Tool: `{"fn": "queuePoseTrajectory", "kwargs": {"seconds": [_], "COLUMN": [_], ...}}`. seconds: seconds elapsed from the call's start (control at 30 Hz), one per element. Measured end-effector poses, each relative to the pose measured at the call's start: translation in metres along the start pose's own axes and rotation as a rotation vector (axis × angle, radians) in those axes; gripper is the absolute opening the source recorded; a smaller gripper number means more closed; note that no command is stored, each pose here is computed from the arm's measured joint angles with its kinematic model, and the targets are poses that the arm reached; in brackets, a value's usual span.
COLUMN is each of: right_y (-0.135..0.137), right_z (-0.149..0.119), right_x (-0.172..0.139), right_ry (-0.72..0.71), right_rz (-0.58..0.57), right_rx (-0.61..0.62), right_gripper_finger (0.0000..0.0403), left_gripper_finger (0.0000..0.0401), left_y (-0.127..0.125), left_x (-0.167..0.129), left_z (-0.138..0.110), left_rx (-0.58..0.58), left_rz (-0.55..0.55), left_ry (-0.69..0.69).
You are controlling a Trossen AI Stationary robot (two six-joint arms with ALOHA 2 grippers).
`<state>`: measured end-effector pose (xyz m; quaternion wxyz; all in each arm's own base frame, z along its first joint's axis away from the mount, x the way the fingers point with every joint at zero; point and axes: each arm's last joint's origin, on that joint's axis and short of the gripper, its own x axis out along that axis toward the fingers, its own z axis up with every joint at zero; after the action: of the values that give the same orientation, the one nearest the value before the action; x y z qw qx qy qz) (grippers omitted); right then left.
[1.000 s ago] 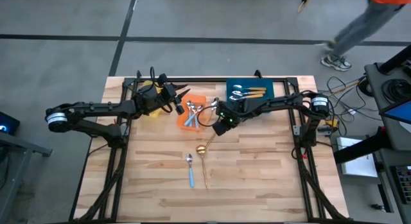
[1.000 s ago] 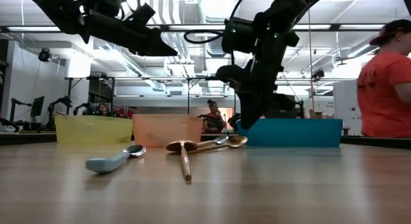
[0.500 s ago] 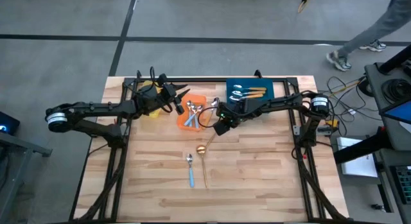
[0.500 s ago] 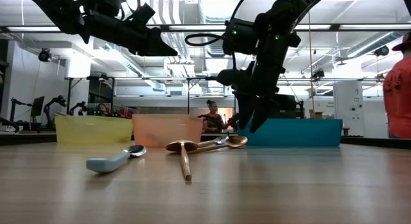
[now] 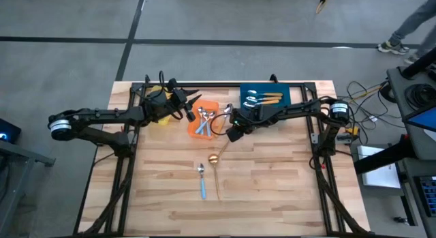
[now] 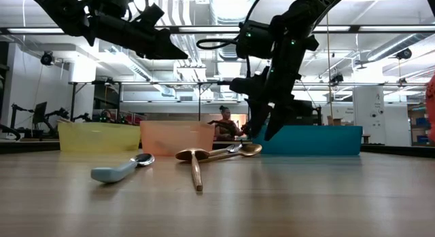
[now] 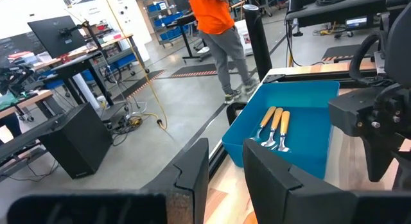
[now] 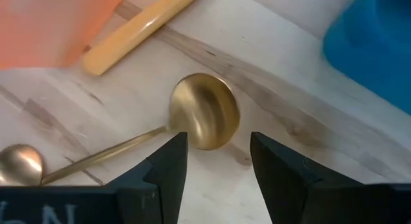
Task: Sort silverware by color (type)
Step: Put the gold spoon into the yellow bin
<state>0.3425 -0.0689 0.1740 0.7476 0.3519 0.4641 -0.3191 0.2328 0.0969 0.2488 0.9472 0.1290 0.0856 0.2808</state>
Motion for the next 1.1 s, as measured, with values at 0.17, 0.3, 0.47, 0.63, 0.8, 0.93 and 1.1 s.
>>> {"fn": "queuePoseTrajectory", "kwargs": {"seconds": [0.17, 0.3, 0.47, 0.63, 0.8, 0.93, 1.1], "right_y": [-0.002, -0.002, -0.005, -0.006, -0.006, -0.006, -0.008], "right_z": [-0.002, -0.003, -0.006, -0.007, -0.007, -0.007, -0.009], "right_x": [0.002, 0.006, 0.012, 0.014, 0.015, 0.017, 0.020], "right_ry": [0.002, -0.022, -0.039, -0.052, -0.065, -0.076, -0.095], "right_rz": [-0.006, 0.019, 0.037, 0.050, 0.064, 0.075, 0.095], "right_rx": [0.000, 0.003, 0.005, 0.012, 0.013, 0.015, 0.019], "right_gripper_finger": [0.0161, 0.0161, 0.0161, 0.0160, 0.0162, 0.0161, 0.0161], "left_gripper_finger": [0.0077, 0.0077, 0.0077, 0.0077, 0.0077, 0.0077, 0.0077], "left_y": [0.000, 0.000, 0.000, 0.000, 0.000, 0.000, 0.000], "left_x": [0.000, 0.000, 0.000, 0.000, 0.000, 0.000, 0.000], "left_z": [0.000, 0.000, 0.000, 0.000, 0.000, 0.000, 0.000], "left_rx": [-0.007, -0.008, -0.008, -0.008, -0.008, -0.008, -0.012], "left_rz": [0.000, 0.000, 0.000, 0.000, 0.000, -0.001, 0.000], "left_ry": [0.000, 0.000, 0.000, 0.000, 0.000, 0.000, 0.000]}}
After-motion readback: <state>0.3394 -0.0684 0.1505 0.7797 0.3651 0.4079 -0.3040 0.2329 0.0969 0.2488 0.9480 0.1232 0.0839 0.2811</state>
